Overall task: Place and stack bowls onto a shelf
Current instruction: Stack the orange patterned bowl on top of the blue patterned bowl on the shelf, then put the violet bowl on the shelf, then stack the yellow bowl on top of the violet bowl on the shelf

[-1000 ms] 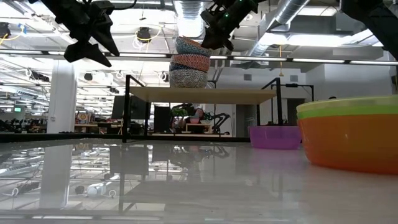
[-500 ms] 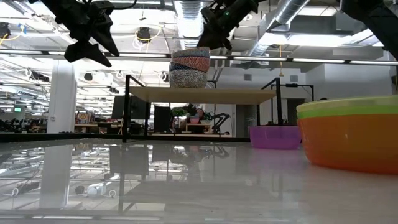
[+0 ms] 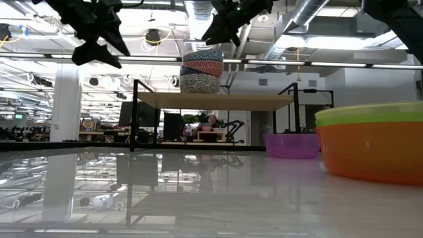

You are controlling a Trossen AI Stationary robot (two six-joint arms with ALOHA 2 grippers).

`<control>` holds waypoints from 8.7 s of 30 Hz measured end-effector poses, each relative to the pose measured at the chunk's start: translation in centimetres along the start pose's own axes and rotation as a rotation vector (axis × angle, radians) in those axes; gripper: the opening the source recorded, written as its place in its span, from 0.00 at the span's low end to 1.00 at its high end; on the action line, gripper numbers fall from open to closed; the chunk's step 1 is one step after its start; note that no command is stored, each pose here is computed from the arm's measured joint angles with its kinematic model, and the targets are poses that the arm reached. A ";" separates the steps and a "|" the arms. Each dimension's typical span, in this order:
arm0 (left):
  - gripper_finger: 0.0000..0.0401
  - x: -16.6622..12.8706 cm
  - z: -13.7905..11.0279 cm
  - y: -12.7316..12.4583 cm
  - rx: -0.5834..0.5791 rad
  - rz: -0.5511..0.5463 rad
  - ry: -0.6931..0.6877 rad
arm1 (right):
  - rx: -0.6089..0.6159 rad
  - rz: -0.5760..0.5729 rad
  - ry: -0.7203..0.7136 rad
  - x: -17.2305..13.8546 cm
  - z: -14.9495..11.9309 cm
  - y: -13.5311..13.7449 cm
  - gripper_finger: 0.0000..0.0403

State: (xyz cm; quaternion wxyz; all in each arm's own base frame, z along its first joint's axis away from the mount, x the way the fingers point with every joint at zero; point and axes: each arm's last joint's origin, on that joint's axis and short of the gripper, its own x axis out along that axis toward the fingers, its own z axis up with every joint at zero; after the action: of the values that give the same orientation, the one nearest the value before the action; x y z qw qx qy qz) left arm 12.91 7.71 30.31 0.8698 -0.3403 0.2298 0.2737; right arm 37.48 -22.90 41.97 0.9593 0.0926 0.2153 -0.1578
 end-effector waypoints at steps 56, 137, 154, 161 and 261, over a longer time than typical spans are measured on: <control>0.47 -0.1 0.8 -0.5 0.041 -0.063 -0.077 | -0.078 0.018 0.145 -3.0 -1.9 1.3 0.35; 0.47 0.0 0.6 -0.3 0.035 -0.023 -0.062 | -0.071 0.052 0.801 -2.7 -30.4 12.5 0.23; 0.47 0.0 0.6 -0.3 0.031 -0.022 -0.063 | 0.009 0.323 0.744 -4.6 -24.0 13.9 0.05; 0.47 0.0 0.6 -0.3 0.031 -0.024 -0.061 | -0.139 0.348 0.574 -8.1 -14.9 12.8 0.05; 0.47 0.0 -0.5 0.1 0.137 -0.018 0.058 | -0.192 0.138 0.786 -10.0 -28.7 28.4 0.40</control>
State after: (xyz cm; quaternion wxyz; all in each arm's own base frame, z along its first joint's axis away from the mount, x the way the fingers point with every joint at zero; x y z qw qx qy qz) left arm 12.76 7.43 29.97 0.8864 -0.2900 0.2701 0.2395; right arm 27.62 13.25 24.00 0.8166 0.0704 0.5723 -0.0247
